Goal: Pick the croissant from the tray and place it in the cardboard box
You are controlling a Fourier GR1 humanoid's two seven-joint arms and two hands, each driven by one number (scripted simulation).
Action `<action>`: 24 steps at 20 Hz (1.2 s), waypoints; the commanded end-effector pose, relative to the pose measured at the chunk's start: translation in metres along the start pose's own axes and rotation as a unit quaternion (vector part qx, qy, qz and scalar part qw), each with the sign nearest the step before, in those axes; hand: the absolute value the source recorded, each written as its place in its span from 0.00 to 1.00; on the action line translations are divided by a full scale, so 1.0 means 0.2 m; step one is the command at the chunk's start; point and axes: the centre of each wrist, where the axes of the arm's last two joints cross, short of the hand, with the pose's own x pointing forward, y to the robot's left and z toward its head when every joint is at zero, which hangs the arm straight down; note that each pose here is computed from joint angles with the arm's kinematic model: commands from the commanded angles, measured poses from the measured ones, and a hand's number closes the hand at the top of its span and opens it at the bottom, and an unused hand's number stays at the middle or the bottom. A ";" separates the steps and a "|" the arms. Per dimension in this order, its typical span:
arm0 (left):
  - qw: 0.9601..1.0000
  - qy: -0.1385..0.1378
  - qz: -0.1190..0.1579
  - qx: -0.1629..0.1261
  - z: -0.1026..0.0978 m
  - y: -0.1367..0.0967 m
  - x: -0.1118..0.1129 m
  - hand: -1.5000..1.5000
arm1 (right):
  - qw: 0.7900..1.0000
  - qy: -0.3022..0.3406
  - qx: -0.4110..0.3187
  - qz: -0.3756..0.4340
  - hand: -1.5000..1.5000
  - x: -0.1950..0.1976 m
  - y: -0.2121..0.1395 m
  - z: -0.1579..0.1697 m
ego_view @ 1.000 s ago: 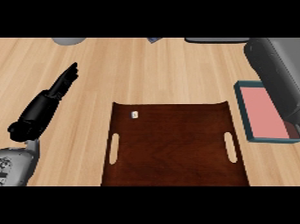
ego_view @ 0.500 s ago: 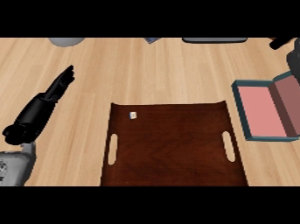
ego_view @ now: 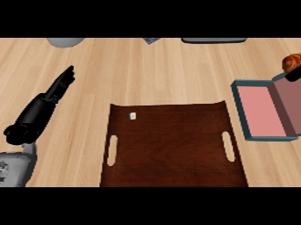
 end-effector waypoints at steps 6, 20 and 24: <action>1.000 0.004 0.006 0.001 0.01 -0.02 0.00 0.50 | 0.991 -0.097 0.084 -0.044 0.00 -0.20 0.01 0.06; 1.000 -0.004 0.001 0.002 0.00 0.03 0.01 0.50 | 0.826 -0.080 -0.143 -0.540 0.00 -0.53 -0.18 -0.02; 1.000 -0.004 0.000 -0.001 -0.05 -0.01 0.05 0.50 | 0.810 -0.086 -0.176 -0.552 0.00 -0.78 -0.17 -0.06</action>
